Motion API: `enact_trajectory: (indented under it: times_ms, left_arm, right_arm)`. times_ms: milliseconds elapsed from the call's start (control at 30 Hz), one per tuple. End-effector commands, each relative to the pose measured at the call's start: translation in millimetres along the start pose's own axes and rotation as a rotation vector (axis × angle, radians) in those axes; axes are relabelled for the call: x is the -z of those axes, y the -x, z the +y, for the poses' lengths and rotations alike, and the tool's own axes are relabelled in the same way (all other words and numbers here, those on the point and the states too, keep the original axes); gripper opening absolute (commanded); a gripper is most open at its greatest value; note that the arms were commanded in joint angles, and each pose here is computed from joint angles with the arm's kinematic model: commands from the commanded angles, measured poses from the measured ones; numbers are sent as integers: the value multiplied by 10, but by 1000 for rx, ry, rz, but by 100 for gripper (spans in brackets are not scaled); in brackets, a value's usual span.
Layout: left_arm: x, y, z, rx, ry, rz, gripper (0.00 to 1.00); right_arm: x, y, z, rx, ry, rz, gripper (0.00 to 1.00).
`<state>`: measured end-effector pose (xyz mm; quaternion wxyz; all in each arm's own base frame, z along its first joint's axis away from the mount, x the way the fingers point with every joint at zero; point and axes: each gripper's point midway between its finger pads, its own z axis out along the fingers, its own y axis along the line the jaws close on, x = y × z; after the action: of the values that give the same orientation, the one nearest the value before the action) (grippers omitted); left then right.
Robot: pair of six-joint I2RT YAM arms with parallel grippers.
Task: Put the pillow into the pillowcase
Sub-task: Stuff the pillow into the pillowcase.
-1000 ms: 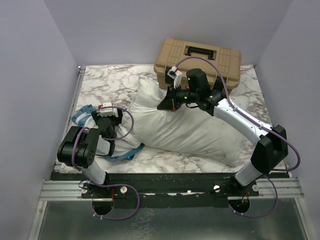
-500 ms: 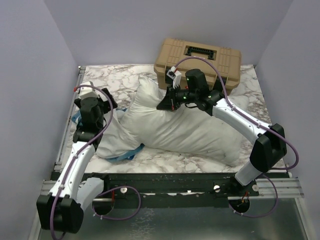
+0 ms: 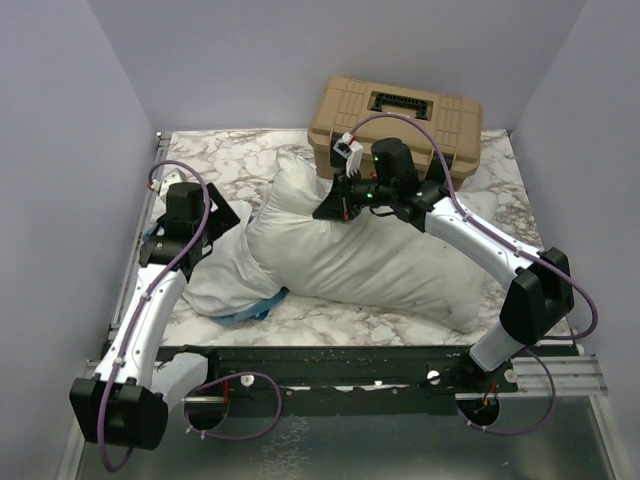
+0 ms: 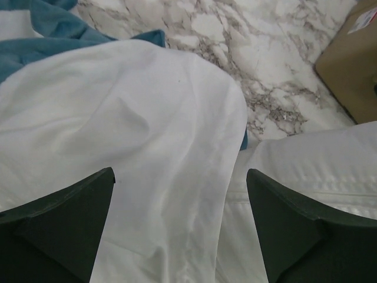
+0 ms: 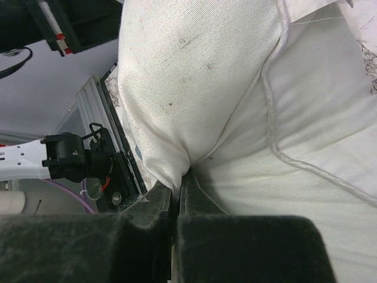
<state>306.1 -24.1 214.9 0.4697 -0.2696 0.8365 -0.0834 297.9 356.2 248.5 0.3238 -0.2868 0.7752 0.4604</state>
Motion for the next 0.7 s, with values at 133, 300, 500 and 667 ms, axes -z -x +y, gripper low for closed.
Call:
enact_trajectory:
  times_ms: [133,300,500,667]
  left_arm:
    - [-338,-257,-165,-23,22,229,96]
    - [-662,-151,-264,-90,54,251,97]
    - [-997,-319,-323,-158,62,343,97]
    - [-1192,-678,-172,-218,111,465,97]
  right_arm:
    - [74,-109,134,11,39,37,0]
    - [73,-131,127,8,40,42,0]
    - [58,-136,123,6,42,44,0]
    - [50,-112,118,10,40,43,0]
